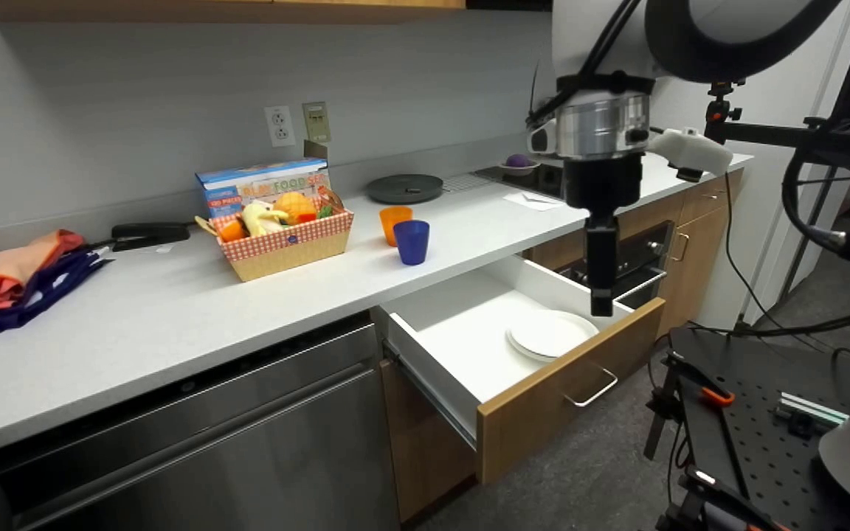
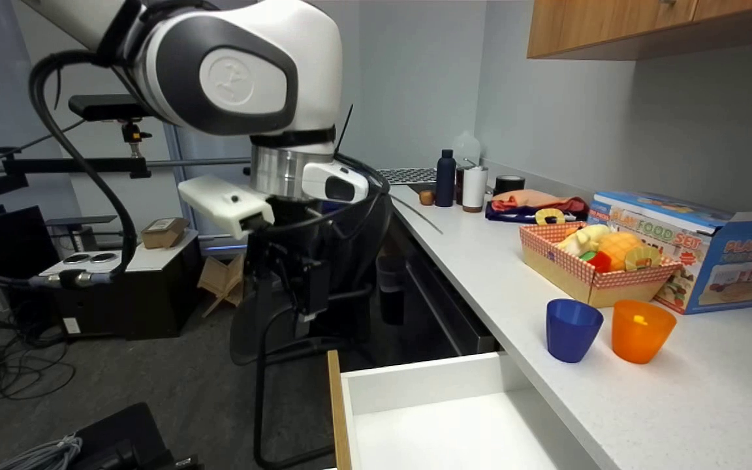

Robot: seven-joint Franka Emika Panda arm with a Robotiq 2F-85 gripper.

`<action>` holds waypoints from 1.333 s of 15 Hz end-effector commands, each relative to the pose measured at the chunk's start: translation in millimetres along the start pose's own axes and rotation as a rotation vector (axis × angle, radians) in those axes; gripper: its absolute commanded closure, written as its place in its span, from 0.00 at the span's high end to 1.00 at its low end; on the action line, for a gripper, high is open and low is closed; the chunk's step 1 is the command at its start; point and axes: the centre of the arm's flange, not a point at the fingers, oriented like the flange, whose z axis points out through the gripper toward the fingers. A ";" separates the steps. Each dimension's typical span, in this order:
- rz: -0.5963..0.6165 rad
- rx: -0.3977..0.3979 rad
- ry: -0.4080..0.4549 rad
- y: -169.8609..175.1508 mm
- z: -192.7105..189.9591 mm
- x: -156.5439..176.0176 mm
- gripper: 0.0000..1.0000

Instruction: Close the open drawer

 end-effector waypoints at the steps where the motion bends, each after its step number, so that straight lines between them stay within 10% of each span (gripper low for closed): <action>1: 0.026 0.045 0.003 17.1 44.0 -8.6 1.00; 20: 0.170 0.060 -0.096 39.1 120.4 4.6 1.00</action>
